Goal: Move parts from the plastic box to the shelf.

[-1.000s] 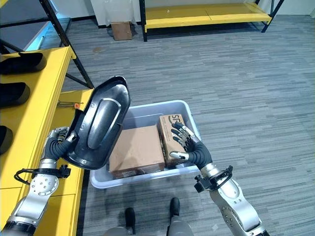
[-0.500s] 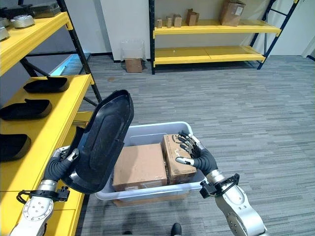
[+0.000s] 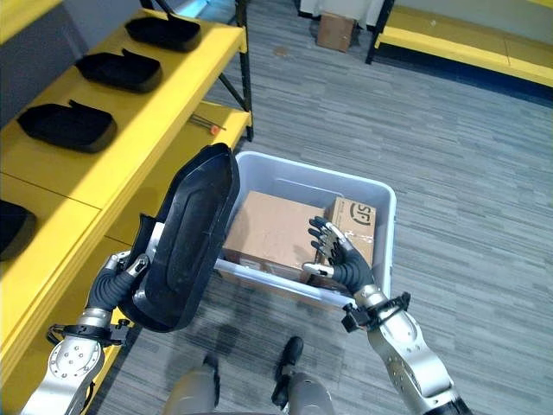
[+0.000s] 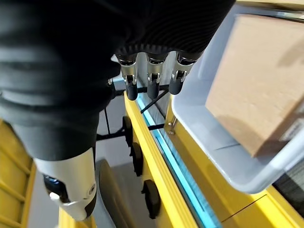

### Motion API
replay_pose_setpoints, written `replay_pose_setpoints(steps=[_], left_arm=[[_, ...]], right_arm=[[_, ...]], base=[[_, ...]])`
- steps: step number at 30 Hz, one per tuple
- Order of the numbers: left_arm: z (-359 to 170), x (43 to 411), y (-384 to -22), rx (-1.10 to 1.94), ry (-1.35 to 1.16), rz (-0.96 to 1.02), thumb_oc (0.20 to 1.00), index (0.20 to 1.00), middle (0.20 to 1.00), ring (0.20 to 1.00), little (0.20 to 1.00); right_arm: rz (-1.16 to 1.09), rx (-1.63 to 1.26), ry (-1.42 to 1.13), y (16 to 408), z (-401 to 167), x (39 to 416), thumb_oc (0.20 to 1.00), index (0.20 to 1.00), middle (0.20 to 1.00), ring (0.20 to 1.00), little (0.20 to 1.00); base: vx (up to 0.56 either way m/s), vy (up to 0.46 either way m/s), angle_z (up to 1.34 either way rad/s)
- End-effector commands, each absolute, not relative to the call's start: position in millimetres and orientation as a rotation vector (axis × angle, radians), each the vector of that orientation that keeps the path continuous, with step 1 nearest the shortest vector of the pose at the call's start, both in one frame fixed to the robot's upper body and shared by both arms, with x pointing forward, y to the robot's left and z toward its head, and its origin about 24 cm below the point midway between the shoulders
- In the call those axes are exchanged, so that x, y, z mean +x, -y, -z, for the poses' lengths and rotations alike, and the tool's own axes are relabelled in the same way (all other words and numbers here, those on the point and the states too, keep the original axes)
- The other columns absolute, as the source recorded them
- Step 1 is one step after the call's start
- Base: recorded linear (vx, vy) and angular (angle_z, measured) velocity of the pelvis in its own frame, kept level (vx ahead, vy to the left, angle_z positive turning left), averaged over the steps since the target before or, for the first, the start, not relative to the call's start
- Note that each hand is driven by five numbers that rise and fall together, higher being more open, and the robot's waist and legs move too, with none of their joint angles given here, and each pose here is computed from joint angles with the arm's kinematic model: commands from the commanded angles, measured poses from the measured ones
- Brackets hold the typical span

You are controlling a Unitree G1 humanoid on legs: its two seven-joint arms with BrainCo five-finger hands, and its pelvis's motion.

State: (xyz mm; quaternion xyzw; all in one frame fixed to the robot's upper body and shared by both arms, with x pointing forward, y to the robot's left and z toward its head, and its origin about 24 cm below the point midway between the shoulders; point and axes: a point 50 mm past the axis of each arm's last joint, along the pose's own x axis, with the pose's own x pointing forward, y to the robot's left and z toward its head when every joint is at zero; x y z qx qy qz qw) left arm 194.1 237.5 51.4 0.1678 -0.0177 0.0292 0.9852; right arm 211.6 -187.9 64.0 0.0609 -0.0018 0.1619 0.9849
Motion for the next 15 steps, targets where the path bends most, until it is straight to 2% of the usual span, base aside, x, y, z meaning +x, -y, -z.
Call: replay_pose_setpoints(steps=[1, 7, 15], left_arm=[[-91.7, 198.8, -230.6, 0.314, 0.261, -0.038, 0.2, 0.2, 0.2, 0.2, 0.2], [-101.2, 202.1, -231.0, 0.393, 0.29, 0.007, 0.2, 0.2, 0.2, 0.2, 0.2], [-117.0, 198.6, -240.6, 0.494, 0.339, -0.006, 0.2, 0.2, 0.2, 0.2, 0.2]], right_arm=[[-0.319, 0.132, 0.085, 189.8, -76.2, 211.7, 1.0, 1.0, 1.0, 1.0, 1.0], [-0.287, 0.148, 0.09, 194.0, -75.1, 208.5, 1.0, 1.0, 1.0, 1.0, 1.0], [-0.295, 0.193, 0.079, 182.0, -68.3, 209.5, 1.0, 1.0, 1.0, 1.0, 1.0]], base=[[-0.04, 0.342, 0.83], [-0.02, 0.295, 0.52], [-0.03, 0.343, 0.96]])
